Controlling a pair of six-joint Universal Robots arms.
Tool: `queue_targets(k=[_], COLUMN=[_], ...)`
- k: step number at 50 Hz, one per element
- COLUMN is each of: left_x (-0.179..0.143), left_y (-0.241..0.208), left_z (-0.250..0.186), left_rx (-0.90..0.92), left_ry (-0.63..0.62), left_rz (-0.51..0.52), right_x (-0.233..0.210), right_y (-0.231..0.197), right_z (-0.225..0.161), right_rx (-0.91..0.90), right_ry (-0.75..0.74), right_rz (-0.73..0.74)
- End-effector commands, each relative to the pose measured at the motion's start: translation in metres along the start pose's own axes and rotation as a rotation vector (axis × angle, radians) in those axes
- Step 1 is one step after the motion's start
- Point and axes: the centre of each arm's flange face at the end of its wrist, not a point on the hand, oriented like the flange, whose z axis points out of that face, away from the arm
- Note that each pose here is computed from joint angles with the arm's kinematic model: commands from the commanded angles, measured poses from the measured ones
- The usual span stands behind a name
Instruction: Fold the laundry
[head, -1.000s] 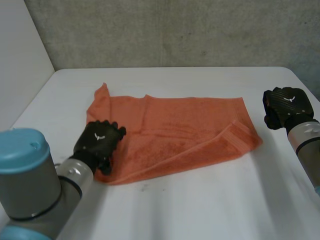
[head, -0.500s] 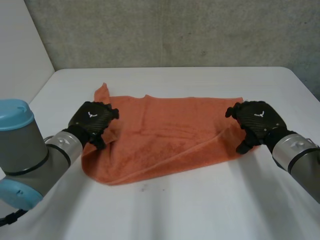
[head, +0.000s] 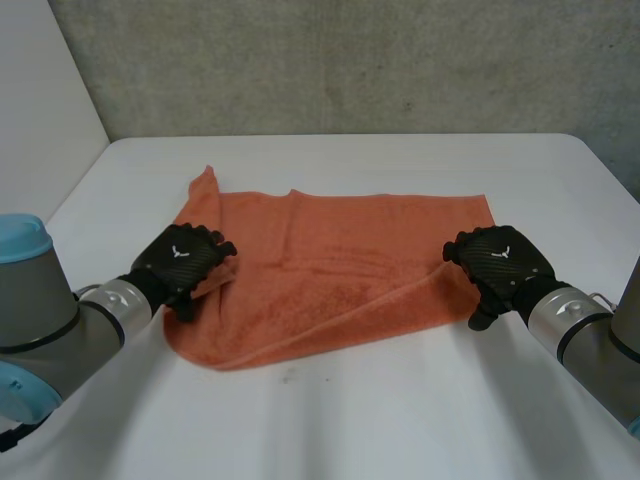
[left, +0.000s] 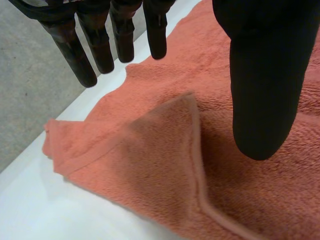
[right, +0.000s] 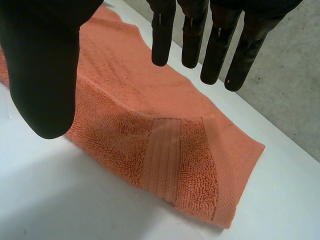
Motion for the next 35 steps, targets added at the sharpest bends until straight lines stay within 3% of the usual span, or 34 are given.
queue_targets(k=[1, 24, 28, 35], left_x=[0.008, -0.004, -0.009, -0.03], left_y=[0.001, 0.001, -0.023, -0.023], left_z=[0.001, 0.012, 0.003, -0.006], left_rx=[0.0, 0.075, 0.158, 0.212], left_ry=[0.017, -0.042, -0.028, 0.05], left_rz=[-0.035, 0.041, 0.118, 0.222], right_x=[-0.005, -0.012, -0.01, -0.008], right_y=[0.001, 0.004, 0.004, 0.004], right_z=[0.001, 0.003, 0.004, 0.004], right_rx=[0.005, 0.009, 0.012, 0.013], right_ry=[-0.005, -0.02, -0.012, -0.007], right_rz=[-0.009, -0.044, -0.044, -0.044])
